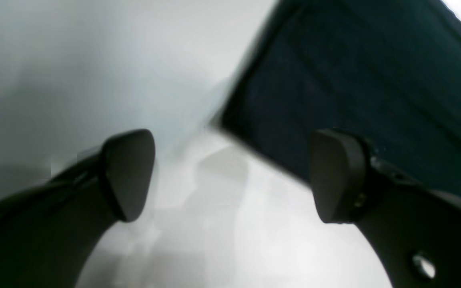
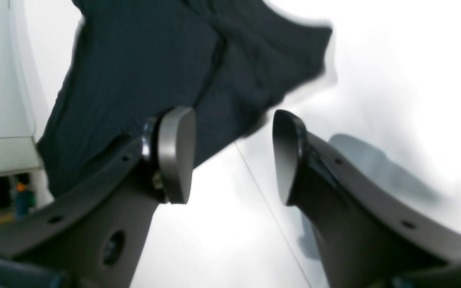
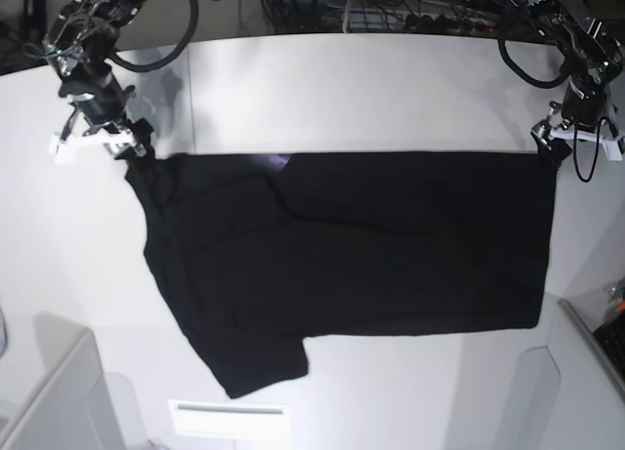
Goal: Fold the T-shirt properly
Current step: 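Grasp the shirt's collar-edge corners again with both grippers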
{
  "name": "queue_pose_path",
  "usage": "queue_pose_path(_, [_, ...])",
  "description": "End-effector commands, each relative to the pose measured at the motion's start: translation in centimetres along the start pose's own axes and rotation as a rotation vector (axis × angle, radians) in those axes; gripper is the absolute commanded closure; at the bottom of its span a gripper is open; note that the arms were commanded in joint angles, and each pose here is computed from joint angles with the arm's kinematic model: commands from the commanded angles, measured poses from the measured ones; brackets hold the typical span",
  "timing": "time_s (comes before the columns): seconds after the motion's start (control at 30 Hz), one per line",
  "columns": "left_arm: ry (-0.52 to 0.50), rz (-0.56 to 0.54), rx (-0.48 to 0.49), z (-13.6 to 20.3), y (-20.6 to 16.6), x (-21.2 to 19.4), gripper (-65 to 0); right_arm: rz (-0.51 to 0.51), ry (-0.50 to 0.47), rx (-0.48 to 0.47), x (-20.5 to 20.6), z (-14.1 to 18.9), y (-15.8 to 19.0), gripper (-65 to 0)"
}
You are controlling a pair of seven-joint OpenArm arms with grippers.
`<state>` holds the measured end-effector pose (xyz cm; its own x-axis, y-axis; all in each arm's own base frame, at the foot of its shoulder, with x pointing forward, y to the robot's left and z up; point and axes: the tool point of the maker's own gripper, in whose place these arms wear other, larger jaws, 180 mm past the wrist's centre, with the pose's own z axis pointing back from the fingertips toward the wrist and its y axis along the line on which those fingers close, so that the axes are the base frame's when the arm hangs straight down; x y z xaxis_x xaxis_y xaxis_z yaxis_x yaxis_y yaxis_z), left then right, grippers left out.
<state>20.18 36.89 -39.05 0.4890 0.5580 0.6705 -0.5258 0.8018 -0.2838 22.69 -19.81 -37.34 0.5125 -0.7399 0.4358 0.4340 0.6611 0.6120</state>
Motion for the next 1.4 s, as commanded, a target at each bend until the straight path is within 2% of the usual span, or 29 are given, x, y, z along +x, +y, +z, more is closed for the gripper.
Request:
queue_pose_path(0.0, [-0.032,0.002,-0.007,0.0,0.2,1.1,-57.3,-0.008,-0.014,0.013,0.4,-0.3,0.2,-33.9])
queue_pose_path(0.07, [-0.01,0.015,-0.005,-0.3,0.4,0.3,-57.3,-0.044,0.004,-0.001,-0.1,-1.3,-0.8,-36.2])
queue_pose_path(0.3, [-0.022,0.027,-0.023,-0.9,-0.3,0.9,-57.1,-0.119,0.019,-0.054,-1.0,-4.0,-4.0,-36.3])
queue_pose_path(0.43, [-0.043,0.031,-0.036,-1.3,-1.0,1.8,-57.1,-0.136,0.02,-0.045,-0.8,-4.9,-3.8,-36.3])
queue_pose_path(0.73, [-0.005,0.093,-0.053,-3.1,-1.3,0.8,-57.1,-0.142,0.017,-0.035,0.0,-5.8,-3.5,-36.2])
queue_pose_path(0.97, [0.016,0.056,-0.107,-4.2,-4.1,0.7,-56.9,-0.141,0.015,-0.033,0.1,-5.9,-3.4,-36.2])
queue_pose_path(1.23, [0.007,0.06,-0.115,-4.3,-4.5,1.1,-56.8,-0.141,0.008,-0.034,0.2,-5.9,-3.4,-36.2])
queue_pose_path(1.3, [0.005,0.06,-0.117,-4.3,-4.6,1.3,-53.3,-0.14,-0.017,-0.036,0.6,-5.9,-3.5,-36.2])
queue_pose_path(1.37, [0.005,0.061,-0.119,-4.4,-4.7,1.3,-43.4,-0.139,-0.022,-0.035,0.7,-5.9,-3.5,-36.2])
